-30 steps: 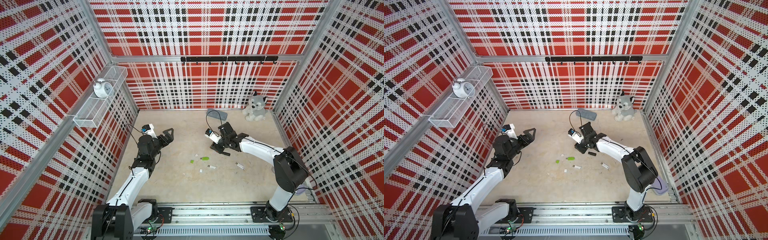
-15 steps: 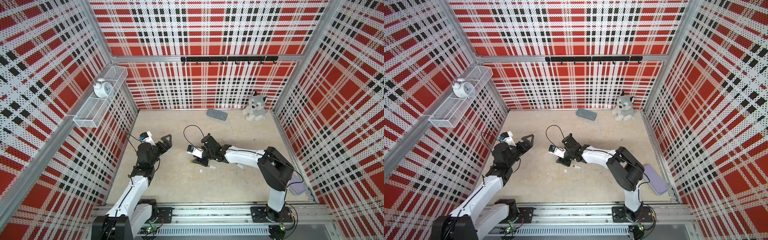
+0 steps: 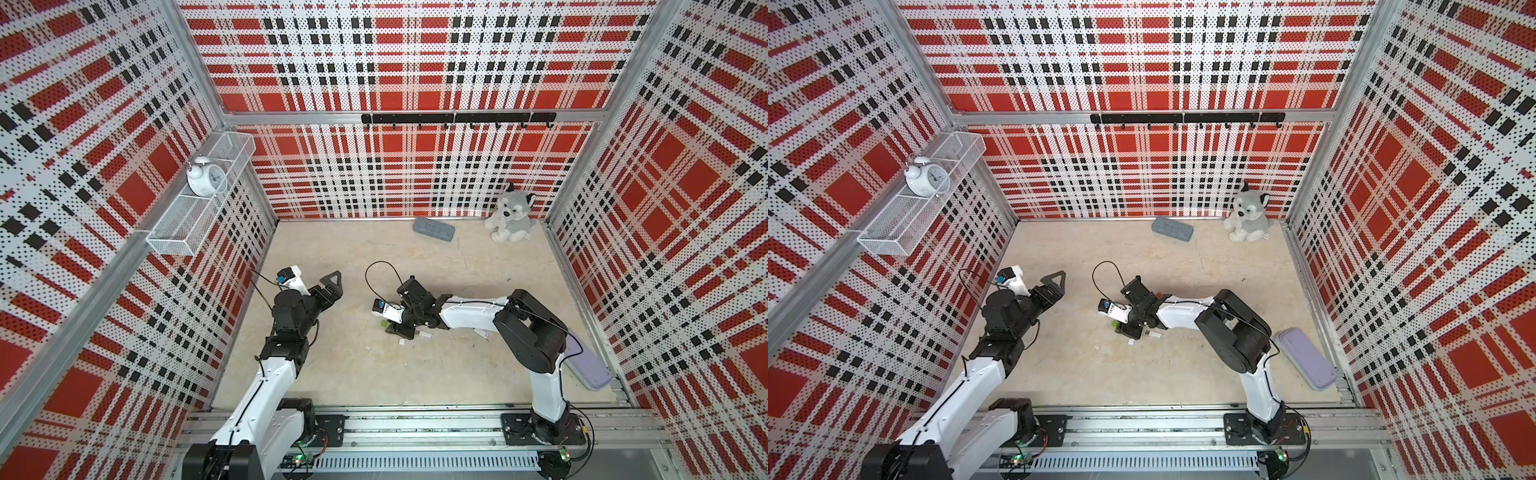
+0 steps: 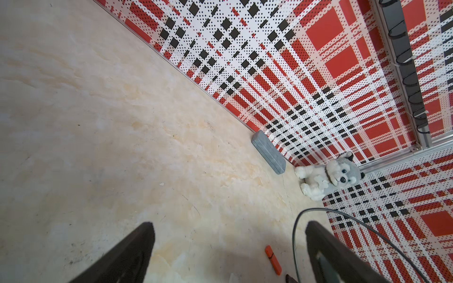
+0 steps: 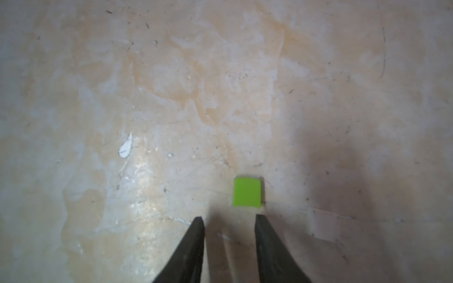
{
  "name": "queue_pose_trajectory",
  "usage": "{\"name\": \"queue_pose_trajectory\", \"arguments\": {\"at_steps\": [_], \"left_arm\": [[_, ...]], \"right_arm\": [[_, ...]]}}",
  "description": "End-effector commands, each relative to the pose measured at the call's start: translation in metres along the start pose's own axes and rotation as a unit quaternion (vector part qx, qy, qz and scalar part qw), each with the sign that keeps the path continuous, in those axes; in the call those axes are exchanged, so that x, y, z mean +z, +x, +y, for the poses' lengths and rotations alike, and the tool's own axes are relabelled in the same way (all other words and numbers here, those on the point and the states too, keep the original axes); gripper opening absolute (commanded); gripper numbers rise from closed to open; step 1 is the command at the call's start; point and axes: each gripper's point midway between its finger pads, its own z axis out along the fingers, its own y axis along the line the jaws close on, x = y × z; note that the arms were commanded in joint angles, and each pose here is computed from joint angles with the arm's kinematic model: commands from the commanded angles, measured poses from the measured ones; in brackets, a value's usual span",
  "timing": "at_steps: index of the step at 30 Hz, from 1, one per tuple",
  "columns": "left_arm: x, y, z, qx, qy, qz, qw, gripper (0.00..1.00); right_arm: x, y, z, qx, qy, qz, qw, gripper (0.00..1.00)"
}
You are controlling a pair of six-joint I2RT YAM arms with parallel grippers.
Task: Close the usb drive cover
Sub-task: Pick up the cover from the center of the board.
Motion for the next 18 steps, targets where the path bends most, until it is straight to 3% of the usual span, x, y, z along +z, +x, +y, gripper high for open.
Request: {"name": "queue_pose_trajectory", "arguments": {"at_steps": [1, 10, 18], "left_arm": [[0.000, -0.004, -0.001, 0.010, 0.007, -0.007, 1.000, 0.98], [0.001, -0.002, 0.000, 0.009, 0.007, -0.002, 1.000, 0.98], [0.002, -0.001, 0.001, 0.012, 0.009, 0.002, 1.000, 0.98]], "right_arm": [[0.007, -0.008, -0.005, -0.003, 0.007, -0.007, 1.000, 0.38], [0.021, -0.006, -0.011, 0.004, 0.010, 0.005, 1.000, 0.39], [0.026, 0.005, -0.005, 0.003, -0.007, 0.019, 1.000, 0.30]]}}
